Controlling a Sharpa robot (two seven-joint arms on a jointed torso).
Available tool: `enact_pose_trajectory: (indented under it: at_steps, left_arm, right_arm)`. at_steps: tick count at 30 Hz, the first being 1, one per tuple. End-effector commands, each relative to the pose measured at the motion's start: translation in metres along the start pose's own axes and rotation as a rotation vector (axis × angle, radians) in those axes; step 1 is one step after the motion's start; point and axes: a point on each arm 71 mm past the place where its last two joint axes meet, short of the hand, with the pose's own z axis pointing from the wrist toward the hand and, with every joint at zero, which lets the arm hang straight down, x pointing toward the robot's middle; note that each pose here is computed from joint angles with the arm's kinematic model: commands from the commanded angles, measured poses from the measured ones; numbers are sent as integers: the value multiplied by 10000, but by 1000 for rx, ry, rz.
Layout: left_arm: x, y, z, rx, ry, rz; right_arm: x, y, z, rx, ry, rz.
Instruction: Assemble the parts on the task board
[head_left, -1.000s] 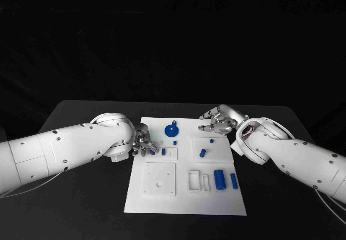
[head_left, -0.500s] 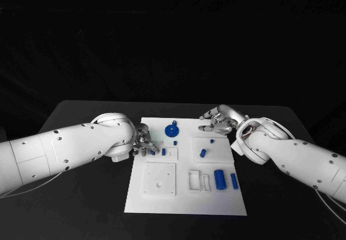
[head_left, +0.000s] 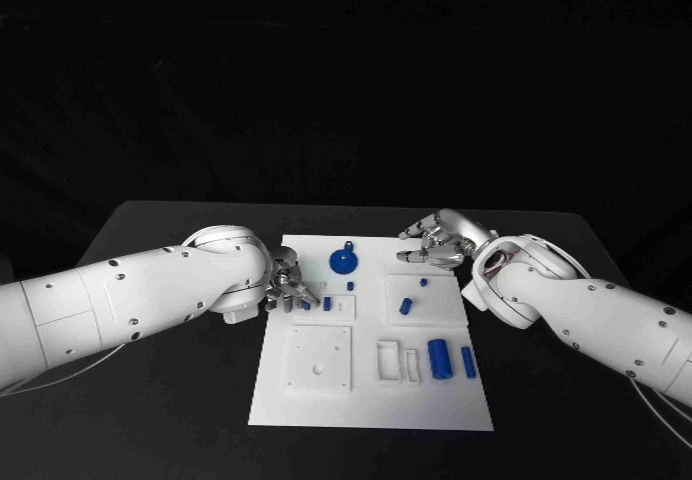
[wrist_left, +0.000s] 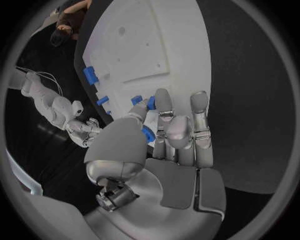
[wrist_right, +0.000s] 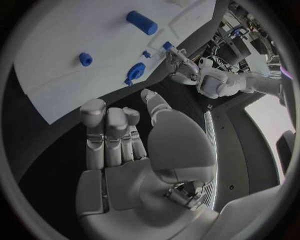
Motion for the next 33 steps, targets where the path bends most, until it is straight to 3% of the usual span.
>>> enact_pose_trajectory:
  at_steps: [1, 33]
  left_arm:
    - [74, -19, 17, 6, 32, 8]
    - [46, 48, 21, -15, 18, 15]
  right_arm:
    - [9, 10, 1, -8, 6, -3]
    - [20, 1, 2, -7, 8, -2]
